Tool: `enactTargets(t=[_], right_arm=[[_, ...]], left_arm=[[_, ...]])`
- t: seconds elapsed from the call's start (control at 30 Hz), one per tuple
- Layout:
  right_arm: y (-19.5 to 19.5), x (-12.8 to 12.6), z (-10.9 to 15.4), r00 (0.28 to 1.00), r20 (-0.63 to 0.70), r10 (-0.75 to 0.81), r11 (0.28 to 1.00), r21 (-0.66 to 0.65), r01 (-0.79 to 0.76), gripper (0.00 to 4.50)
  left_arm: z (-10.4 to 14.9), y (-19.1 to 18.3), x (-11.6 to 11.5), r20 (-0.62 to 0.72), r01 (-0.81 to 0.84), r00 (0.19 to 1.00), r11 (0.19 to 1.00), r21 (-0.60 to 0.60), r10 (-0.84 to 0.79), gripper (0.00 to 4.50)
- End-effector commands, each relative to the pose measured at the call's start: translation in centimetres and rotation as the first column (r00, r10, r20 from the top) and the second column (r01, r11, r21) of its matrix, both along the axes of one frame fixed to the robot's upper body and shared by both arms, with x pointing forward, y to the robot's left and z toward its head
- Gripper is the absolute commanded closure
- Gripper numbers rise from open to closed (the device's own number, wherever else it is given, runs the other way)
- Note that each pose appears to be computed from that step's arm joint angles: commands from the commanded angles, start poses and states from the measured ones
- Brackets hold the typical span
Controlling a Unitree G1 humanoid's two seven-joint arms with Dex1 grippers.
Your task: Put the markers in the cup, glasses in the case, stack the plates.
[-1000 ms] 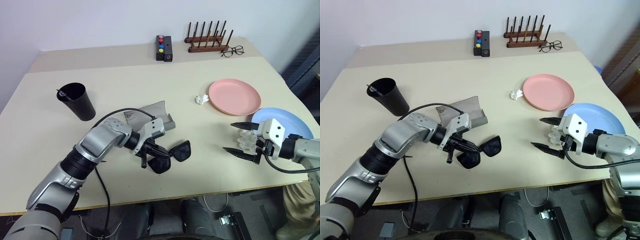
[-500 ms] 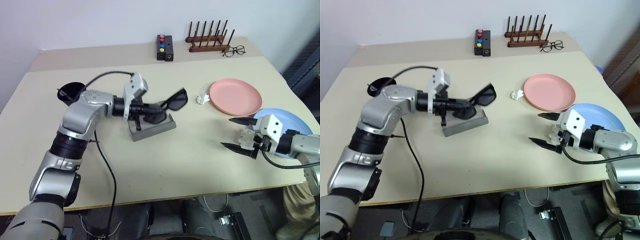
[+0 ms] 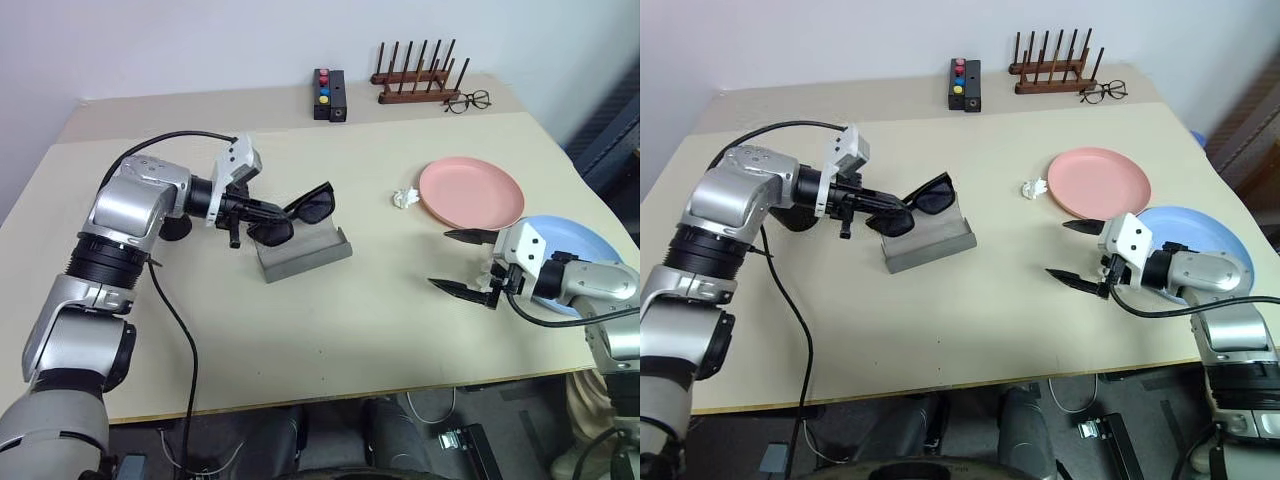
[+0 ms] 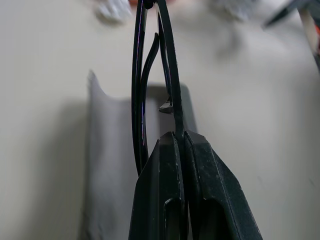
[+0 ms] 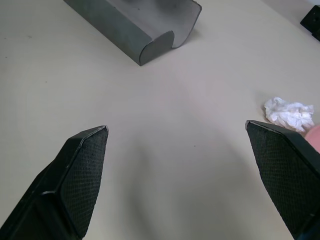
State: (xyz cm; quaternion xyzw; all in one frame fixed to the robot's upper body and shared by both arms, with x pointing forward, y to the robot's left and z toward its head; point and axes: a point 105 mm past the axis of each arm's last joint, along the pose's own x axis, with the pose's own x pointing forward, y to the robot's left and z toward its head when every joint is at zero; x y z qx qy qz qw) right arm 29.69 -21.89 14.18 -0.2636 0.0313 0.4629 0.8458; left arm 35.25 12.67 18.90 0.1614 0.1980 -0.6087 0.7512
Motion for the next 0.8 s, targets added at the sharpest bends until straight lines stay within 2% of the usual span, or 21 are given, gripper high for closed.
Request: enactTargets(t=[0.03,0.27,0.63,0.8], right_arm=[[0.2,0.0,0.6,0.999,0.033,0.01,1.0,0.003,-0.01,0.0],[0.3,-0.5,0.5,1.0,0.031,0.004,1.0,0.007,-0.004,0.0],[0.0,-1.1,0.8,0.999,0.034,-0.013,1.0,0.003,0.013,0.0],[0.0,-1.2,0.9,0.999,0.034,-0.018,1.0,0.003,0.018,0.0]], left_arm=[[0.5,-0.4,-0.2,-0.001,0.036,0.999,0.999,0.01,-0.036,4.46],[-1.6,-1.3,0.2,-0.018,0.036,0.999,0.999,0.036,-0.035,4.46],[-2.8,-1.1,1.5,-0.004,-0.012,1.0,0.996,0.088,0.012,4.46],[-3.3,-1.3,0.8,-0.037,0.038,0.999,0.995,0.093,-0.035,4.46]])
